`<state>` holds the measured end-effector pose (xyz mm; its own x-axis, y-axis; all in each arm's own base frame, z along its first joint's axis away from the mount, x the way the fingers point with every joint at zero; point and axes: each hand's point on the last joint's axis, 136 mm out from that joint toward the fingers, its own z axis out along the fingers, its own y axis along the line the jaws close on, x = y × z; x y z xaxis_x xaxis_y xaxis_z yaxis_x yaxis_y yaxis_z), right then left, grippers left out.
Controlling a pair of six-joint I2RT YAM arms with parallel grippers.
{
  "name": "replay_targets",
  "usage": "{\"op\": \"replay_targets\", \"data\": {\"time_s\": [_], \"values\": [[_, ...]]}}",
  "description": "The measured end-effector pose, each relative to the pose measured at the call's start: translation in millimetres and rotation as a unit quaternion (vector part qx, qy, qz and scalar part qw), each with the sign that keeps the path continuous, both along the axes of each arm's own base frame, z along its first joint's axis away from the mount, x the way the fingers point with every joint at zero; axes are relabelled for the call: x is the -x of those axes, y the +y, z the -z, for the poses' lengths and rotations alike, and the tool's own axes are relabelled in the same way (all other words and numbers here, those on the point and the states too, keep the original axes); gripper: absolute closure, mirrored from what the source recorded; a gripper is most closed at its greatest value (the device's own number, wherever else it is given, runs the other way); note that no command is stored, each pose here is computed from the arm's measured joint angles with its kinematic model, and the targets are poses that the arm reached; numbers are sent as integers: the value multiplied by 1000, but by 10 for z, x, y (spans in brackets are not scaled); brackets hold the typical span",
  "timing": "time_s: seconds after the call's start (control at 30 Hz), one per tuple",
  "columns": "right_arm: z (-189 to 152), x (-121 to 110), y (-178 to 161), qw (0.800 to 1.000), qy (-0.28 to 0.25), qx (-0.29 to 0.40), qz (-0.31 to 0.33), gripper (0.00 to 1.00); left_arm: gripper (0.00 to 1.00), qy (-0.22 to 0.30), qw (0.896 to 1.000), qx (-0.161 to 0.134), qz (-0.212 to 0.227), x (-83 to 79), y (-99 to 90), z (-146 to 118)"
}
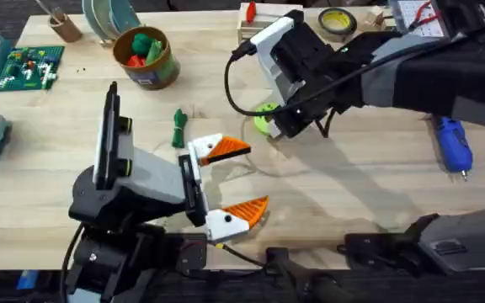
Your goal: Pick up the gripper from the table and insert it into the empty holder that is missing its gripper. Then pick up a screw, insert it into the mounting hole, and use the screwdriver to tighten it. Finally, clean up the table by picking up the vegetable and placing it into the bucket.
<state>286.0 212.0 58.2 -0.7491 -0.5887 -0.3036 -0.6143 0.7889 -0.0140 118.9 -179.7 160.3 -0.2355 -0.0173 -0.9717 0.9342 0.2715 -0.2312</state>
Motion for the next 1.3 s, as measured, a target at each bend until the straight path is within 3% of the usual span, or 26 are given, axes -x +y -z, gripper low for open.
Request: {"op": "replay_targets", "data": {"time_s": [1.07, 1.3], "values": [[-17, 4, 66, 1000, 0, -11, -6, 734, 8, 0, 1000, 0, 0, 0, 0, 0], [-20, -3, 70, 1000, -2, -12, -6, 783, 8, 0, 1000, 0, 0, 0, 0, 0]]}}
